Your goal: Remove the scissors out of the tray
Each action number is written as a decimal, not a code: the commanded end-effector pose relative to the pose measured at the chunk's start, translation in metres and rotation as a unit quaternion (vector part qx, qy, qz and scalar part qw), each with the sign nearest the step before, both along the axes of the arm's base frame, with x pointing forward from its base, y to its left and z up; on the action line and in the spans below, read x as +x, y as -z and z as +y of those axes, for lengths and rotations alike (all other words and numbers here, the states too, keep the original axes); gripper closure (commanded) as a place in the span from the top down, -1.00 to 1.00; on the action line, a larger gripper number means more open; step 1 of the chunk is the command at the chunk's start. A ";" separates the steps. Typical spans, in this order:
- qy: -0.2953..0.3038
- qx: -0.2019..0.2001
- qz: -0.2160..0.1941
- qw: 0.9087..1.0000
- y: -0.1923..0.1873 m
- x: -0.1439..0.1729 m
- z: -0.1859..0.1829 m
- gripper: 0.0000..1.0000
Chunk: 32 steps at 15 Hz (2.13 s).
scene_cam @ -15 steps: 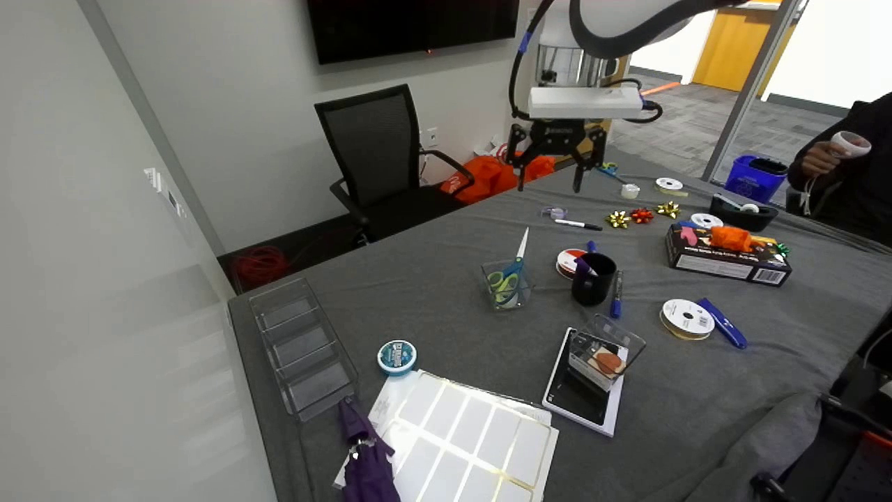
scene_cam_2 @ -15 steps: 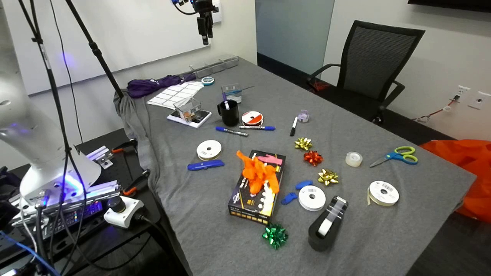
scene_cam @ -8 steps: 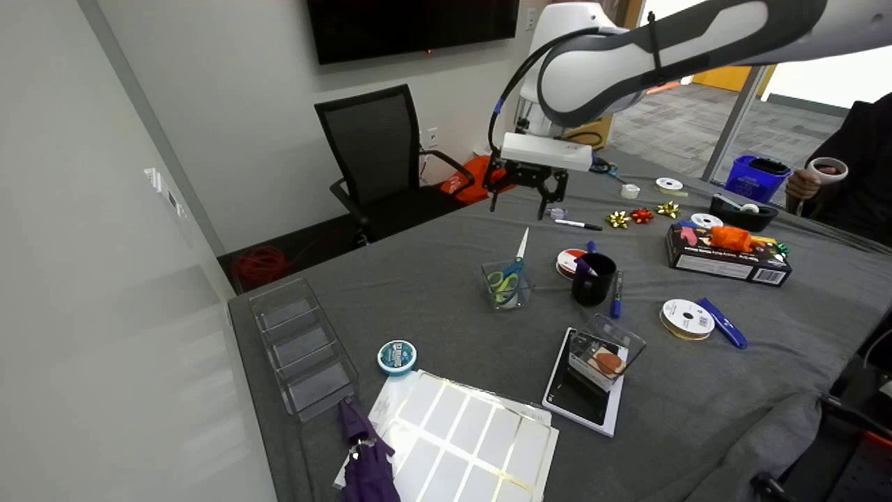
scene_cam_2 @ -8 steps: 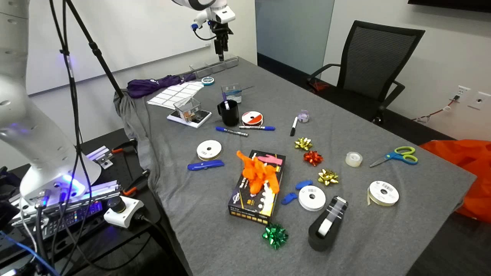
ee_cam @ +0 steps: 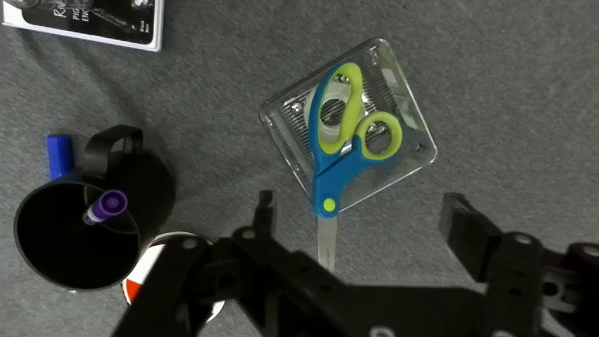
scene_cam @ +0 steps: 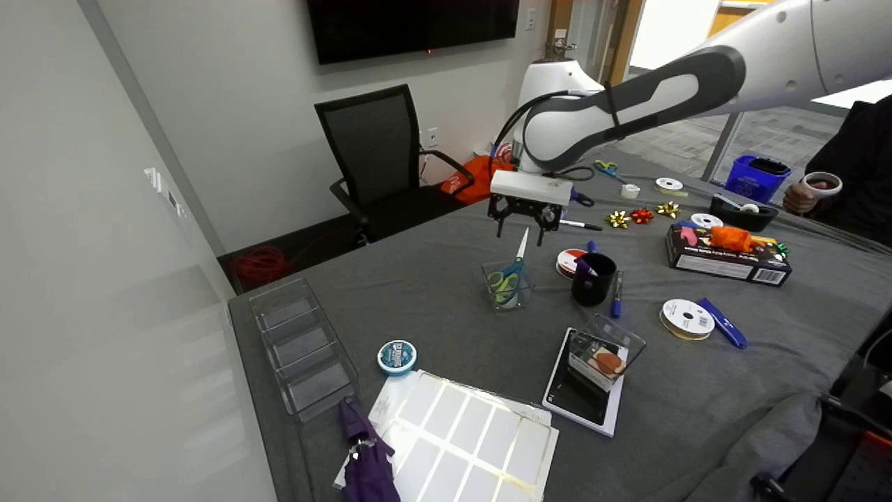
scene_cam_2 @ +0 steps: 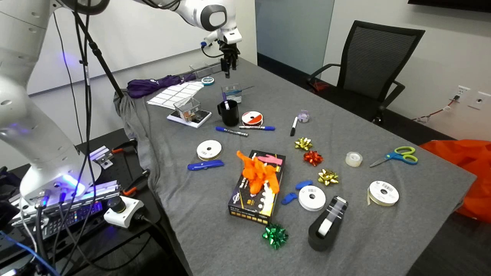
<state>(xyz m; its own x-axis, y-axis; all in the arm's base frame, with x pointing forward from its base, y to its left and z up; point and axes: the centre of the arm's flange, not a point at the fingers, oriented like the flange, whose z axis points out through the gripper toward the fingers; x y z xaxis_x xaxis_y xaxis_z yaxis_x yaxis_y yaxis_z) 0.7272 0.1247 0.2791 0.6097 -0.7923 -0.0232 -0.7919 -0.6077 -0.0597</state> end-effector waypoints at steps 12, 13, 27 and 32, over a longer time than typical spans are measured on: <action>0.080 -0.027 -0.004 0.996 0.059 0.036 -0.011 0.44; 0.081 -0.030 -0.005 0.996 0.062 0.037 -0.012 0.42; 0.074 -0.070 -0.015 0.995 0.079 0.039 -0.025 -0.57; 0.071 -0.064 -0.012 0.995 0.071 0.034 -0.023 -0.94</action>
<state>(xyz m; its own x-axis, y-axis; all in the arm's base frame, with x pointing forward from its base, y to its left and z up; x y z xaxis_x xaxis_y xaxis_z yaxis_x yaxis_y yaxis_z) 0.7602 0.0985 0.2030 0.4904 -0.8674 0.0839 -0.8705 -0.4922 0.0001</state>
